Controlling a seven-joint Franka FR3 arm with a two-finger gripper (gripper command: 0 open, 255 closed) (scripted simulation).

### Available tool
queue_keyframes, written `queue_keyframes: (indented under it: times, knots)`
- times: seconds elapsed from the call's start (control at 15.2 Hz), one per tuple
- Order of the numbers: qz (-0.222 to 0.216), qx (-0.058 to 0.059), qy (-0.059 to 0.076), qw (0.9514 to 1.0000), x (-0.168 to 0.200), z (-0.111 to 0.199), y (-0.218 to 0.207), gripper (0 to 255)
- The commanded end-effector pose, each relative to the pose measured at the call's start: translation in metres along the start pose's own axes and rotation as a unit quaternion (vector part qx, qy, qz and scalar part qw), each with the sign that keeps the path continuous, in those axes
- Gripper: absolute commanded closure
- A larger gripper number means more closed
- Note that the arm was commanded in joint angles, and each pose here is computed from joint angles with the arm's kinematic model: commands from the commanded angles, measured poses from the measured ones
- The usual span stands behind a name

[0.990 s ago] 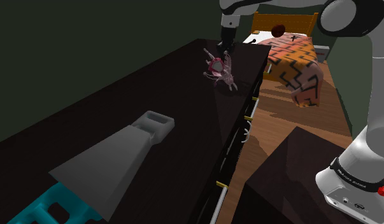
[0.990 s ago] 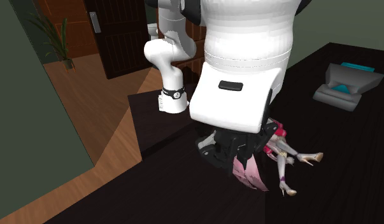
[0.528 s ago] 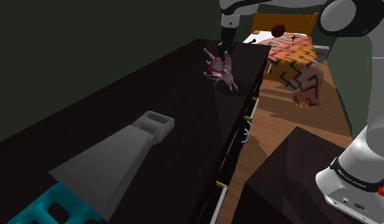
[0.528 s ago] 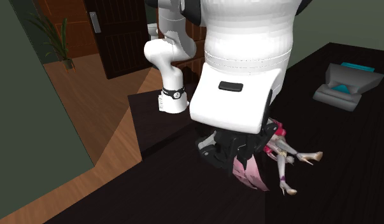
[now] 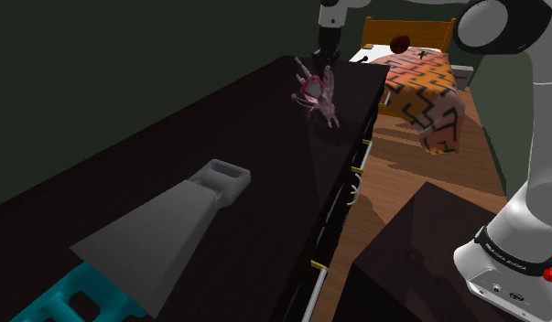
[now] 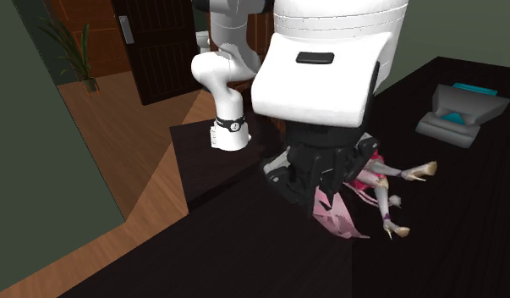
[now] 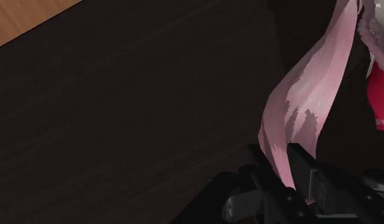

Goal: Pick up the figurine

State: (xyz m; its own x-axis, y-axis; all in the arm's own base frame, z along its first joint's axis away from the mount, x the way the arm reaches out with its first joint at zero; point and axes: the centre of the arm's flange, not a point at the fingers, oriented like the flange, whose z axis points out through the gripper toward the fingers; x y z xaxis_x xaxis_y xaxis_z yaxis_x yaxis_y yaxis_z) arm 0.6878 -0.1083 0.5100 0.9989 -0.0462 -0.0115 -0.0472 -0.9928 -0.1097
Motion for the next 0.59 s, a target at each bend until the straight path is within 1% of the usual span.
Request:
queue_keyframes:
  times: [0.0, 0.4, 0.53]
  knots:
    - [0.0, 0.0, 0.0, 1.0, 0.0, -0.011, -0.001, 255]
    - [0.0, 0.0, 0.0, 1.0, -0.001, -0.042, -0.005, 255]
    - [0.0, 0.0, 0.0, 1.0, -0.001, -0.043, -0.005, 255]
